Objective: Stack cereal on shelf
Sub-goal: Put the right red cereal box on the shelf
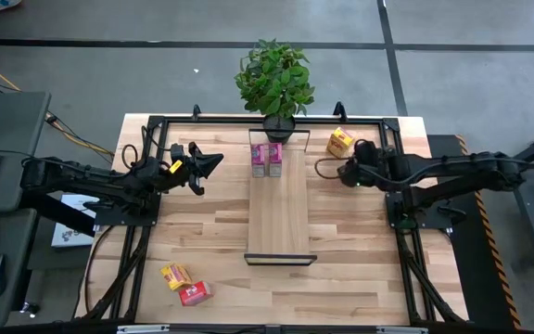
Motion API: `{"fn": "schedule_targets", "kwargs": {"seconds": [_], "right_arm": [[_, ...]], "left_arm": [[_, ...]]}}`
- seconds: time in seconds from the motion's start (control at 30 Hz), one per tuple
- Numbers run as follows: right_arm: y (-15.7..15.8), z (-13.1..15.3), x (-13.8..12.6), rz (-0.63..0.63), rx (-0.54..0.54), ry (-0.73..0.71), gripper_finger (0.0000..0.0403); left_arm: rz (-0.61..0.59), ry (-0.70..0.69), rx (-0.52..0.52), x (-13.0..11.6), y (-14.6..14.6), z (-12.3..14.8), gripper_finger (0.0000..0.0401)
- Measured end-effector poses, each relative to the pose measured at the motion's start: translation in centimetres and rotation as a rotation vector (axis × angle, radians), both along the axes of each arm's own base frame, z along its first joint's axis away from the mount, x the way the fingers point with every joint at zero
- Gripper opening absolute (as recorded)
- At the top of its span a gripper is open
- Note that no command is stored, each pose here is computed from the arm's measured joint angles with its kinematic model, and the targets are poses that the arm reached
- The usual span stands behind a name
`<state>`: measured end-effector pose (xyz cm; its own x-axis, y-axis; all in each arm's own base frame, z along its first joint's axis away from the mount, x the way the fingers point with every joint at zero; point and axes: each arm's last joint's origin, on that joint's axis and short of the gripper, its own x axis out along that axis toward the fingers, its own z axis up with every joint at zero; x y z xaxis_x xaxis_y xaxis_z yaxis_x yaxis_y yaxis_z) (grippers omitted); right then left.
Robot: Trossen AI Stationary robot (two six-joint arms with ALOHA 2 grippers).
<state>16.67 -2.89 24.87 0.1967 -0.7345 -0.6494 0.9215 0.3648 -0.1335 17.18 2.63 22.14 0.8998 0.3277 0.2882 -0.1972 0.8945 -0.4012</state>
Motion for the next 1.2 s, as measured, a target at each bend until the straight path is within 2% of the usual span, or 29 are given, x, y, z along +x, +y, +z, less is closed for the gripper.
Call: {"fn": "schedule_targets", "kwargs": {"seconds": [0.07,0.17,0.33,0.53,0.9,1.03,1.2], "right_arm": [[-0.6,-0.1,-0.1,-0.040,0.007,0.000,0.0287],[-1.5,-0.2,-0.2,-0.090,0.031,0.004,0.0334],[-2.5,-0.8,-0.5,-0.136,0.099,-0.009,0.0361],[-3.1,-2.9,-1.1,-0.188,0.155,-0.008,0.0362],[-3.1,-5.8,-1.4,-0.184,0.204,-0.033,0.0358],[-3.1,-6.2,-1.6,-0.196,0.216,-0.035,0.0329],[-3.1,-6.3,-1.6,-0.196,0.215,-0.038,0.0265]], "left_arm": [[0.000,0.000,0.000,0.0,0.0,0.0,0.0000],[0.000,-0.001,0.000,0.0,0.0,0.0,0.0000],[0.000,-0.002,0.000,0.0,0.0,0.0,0.0000],[0.000,-0.003,0.000,0.0,0.0,0.0,0.0000],[0.000,-0.003,0.000,0.0,0.0,0.0,0.0000],[0.000,-0.003,0.000,0.0,0.0,0.0,0.0000],[0.000,-0.003,0.000,0.0,0.0,0.0,0.0000]]}}
